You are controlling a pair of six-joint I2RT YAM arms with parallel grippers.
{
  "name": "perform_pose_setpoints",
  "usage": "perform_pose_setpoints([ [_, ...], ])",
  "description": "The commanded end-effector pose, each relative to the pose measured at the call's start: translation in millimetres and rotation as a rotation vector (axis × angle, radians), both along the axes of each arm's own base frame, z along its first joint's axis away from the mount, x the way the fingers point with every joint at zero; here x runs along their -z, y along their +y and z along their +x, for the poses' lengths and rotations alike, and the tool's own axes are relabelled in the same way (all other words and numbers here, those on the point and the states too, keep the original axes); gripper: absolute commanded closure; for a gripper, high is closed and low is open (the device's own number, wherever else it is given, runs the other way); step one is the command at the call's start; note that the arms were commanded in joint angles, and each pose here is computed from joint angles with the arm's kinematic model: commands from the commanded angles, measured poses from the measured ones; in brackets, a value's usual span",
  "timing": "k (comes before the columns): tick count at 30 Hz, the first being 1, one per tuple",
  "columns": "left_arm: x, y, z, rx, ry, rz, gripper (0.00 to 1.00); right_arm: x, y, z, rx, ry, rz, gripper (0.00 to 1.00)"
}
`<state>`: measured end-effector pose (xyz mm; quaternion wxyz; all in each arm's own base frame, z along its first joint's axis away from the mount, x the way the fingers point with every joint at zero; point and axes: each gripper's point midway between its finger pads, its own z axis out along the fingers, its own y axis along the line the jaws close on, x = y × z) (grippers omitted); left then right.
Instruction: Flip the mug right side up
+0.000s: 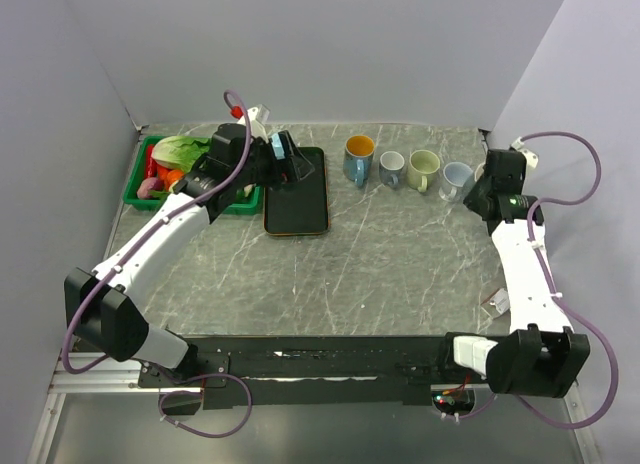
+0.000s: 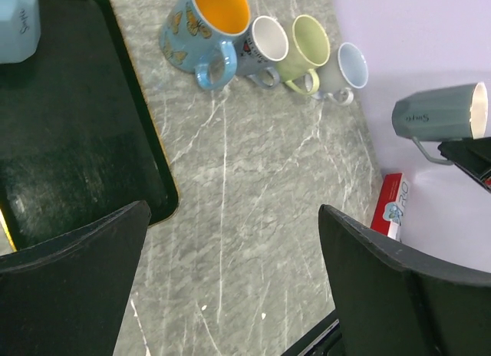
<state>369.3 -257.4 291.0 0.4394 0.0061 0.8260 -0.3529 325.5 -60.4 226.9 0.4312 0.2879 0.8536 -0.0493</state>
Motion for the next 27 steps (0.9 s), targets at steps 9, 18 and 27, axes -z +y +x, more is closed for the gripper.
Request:
perform_pose_setpoints([
  [9,3,1,8,0.014,0.016,-0.003,0.04,61,-43,13,0.181,0.043,0.033,1.00],
  [18,11,3,14,0.011,0.039,0.005,0.04,92,-59,45,0.166,0.085,0.013,1.00],
  [27,26,13,28,-0.019,0.087,0.015,0.04,116,-68,51,0.179,0.165,-0.016,1.00],
])
